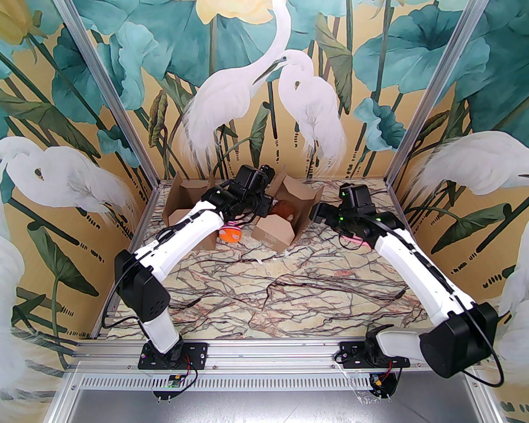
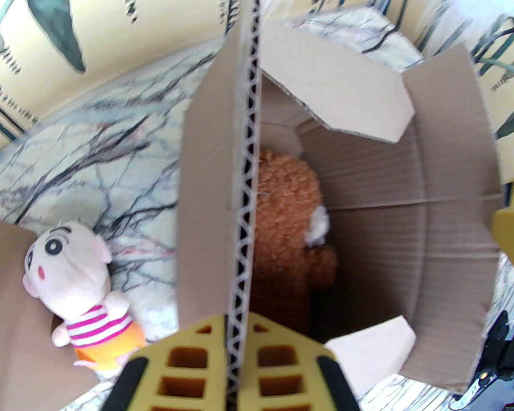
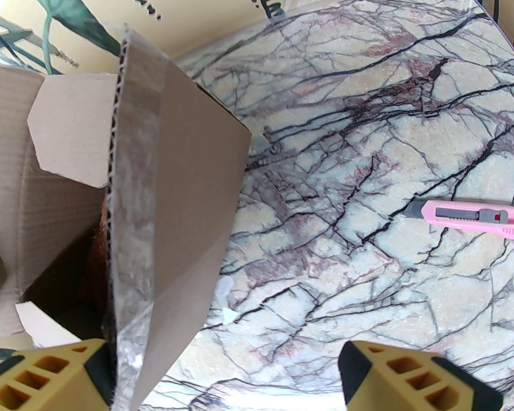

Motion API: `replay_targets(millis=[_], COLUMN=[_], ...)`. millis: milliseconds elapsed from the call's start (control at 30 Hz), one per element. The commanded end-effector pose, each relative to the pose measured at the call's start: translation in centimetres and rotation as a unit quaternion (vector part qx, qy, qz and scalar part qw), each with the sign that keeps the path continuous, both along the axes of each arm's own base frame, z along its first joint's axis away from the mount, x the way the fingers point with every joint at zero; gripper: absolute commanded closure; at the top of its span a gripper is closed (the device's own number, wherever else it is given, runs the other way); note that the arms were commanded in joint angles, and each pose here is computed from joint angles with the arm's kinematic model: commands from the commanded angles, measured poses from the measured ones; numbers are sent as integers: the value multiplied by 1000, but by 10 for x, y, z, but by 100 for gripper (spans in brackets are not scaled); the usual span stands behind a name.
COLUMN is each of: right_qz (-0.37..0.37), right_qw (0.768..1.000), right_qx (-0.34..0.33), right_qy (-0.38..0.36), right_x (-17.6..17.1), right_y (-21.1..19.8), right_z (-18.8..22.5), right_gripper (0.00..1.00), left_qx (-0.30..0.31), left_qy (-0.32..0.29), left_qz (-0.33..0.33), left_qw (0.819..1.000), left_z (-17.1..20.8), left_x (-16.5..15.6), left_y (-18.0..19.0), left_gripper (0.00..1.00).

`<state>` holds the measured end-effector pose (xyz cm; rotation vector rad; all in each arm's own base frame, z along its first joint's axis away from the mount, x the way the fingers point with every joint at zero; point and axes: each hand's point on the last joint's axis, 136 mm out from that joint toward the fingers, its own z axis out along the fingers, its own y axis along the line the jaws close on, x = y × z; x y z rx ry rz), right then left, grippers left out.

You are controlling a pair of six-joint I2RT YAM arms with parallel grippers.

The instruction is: Unpack the express box

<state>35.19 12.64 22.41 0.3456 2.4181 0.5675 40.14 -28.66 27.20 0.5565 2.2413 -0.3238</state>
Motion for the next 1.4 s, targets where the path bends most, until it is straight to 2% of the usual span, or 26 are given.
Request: replay_targets(millis=[0, 100, 133, 233, 367, 400, 467, 500, 533, 733, 867, 967, 1167, 1333, 1367], right_qz=[-24, -34, -34, -34, -11, -10, -15, -22, -26, -33, 5, 57, 79, 84, 78], right_qw=[999, 999, 999, 999, 1000, 999, 998, 997, 996, 986, 975, 970, 968, 960, 960], right_qx=[-17, -17, -15, -6, 29, 38, 49, 52, 52, 38, 53, 83, 148, 180, 179], right_qy=[36, 34, 29, 12, -4, -16, -45, -59, -72, -157, -214, -222, -189, -199, -201], right_x=[-7, -6, -5, -3, -3, -4, -6, -7, -9, -18, -15, -5, 19, 21, 22], right_y=[-17, -23, -23, -22, -9, -7, -9, -11, -13, -15, 17, 56, 100, 122, 122], right_z=[-28, -33, -32, -29, -19, -11, 7, 17, 26, 93, 138, 154, 132, 131, 131], right_gripper=[11, 17, 24, 36, 57, 58, 58, 53, 42, 24, 0, 1, 1, 23, 25], left_qx=[-60, -75, -79, -94, -87, -82, -74, -70, -63, -26, -15, -6, -17, -11, -12], left_qy=[-70, -82, -86, -112, -119, -123, -130, -136, -143, -186, -194, -199, -219, -223, -224], left_qz=[24, 23, 22, 16, 14, 16, 23, 27, 32, 49, 57, 61, 70, 67, 68], left_qw=[995, 994, 993, 989, 989, 989, 989, 988, 987, 981, 979, 978, 973, 972, 972], left_z=[50, 53, 53, 57, 49, 47, 43, 43, 43, 46, 45, 43, 52, 50, 50], left_x=[10, 7, 6, 4, 3, 4, 4, 3, 3, 2, 3, 2, -3, -4, -4], left_y=[8, 9, 10, 10, 10, 9, 10, 9, 8, -4, -11, -14, -13, -16, -16], left_gripper=[99, 100, 100, 100, 100, 100, 100, 100, 100, 100, 100, 100, 100, 100, 100])
